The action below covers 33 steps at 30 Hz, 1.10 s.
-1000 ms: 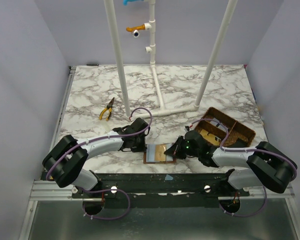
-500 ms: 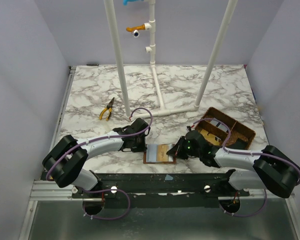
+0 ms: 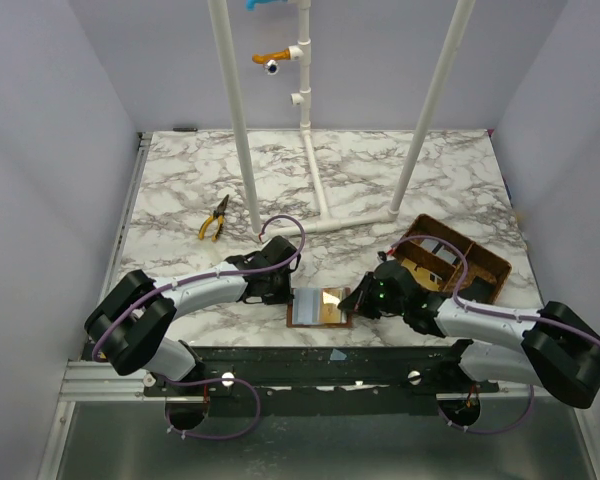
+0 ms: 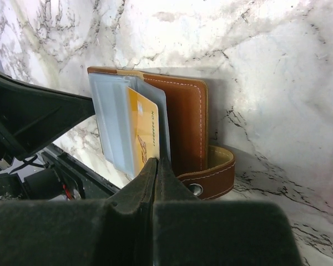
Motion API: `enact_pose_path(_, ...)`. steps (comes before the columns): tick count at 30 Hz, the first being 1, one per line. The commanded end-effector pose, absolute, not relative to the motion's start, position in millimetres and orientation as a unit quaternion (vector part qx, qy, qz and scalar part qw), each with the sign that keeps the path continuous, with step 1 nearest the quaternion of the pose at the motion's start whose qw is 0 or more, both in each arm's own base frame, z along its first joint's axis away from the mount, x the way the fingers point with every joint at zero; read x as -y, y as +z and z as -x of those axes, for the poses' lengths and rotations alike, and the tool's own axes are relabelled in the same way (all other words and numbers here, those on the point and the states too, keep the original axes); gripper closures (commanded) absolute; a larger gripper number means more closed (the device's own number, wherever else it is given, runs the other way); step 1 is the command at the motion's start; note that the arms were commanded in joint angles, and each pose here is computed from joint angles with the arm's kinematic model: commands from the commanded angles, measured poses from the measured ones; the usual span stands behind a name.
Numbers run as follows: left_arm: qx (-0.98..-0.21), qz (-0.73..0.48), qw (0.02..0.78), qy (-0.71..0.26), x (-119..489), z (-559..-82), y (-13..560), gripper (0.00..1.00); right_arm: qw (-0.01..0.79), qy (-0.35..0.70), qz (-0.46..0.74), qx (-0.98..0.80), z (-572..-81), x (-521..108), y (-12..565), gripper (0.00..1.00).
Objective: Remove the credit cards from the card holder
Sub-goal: Remove the credit card from the card holder, then place the credit card in the storage box.
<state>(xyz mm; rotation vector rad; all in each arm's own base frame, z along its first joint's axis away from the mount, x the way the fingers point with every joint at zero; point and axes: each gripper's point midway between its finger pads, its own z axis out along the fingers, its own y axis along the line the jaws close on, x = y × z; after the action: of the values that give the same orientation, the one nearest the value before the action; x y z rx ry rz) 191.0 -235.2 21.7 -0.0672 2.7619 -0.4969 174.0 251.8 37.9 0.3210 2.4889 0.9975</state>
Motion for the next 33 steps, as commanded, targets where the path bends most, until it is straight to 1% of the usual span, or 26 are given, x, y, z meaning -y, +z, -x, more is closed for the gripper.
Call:
enact_pose_path(1, -0.980, 0.022, 0.158, -0.123, 209, -180, 9, 1.00, 0.235, 0.343, -0.114, -0.902, -179, -246, 43, 0.99)
enact_pose_path(12, -0.974, 0.016, 0.176, -0.138, 215, -187, 31, 1.00, 0.256, 0.364, -0.107, -0.889, -188, -253, 79, 0.99)
enact_pose_path(19, -0.967, 0.009, 0.200, -0.159, 221, -194, 62, 1.00, 0.257, 0.371, -0.102, -0.887, -190, -258, 92, 0.99)
enact_pose_path(20, -0.966, 0.008, 0.203, -0.162, 222, -195, 66, 0.97, 0.258, 0.373, -0.101, -0.886, -190, -259, 94, 0.99)
enact_pose_path(22, -0.962, 0.003, 0.212, -0.172, 224, -197, 77, 0.85, 0.259, 0.379, -0.100, -0.883, -192, -261, 99, 0.99)
enact_pose_path(25, -0.955, -0.004, 0.222, -0.199, 229, -197, 93, 0.58, 0.262, 0.393, -0.096, -0.876, -194, -267, 113, 0.99)
enact_pose_path(29, -0.939, -0.009, 0.223, -0.262, 239, -196, 116, 0.39, 0.267, 0.415, -0.089, -0.865, -196, -274, 137, 0.99)
enact_pose_path(33, -0.906, -0.013, 0.233, -0.354, 248, -194, 148, 0.28, 0.271, 0.442, -0.077, -0.852, -195, -282, 162, 0.99)
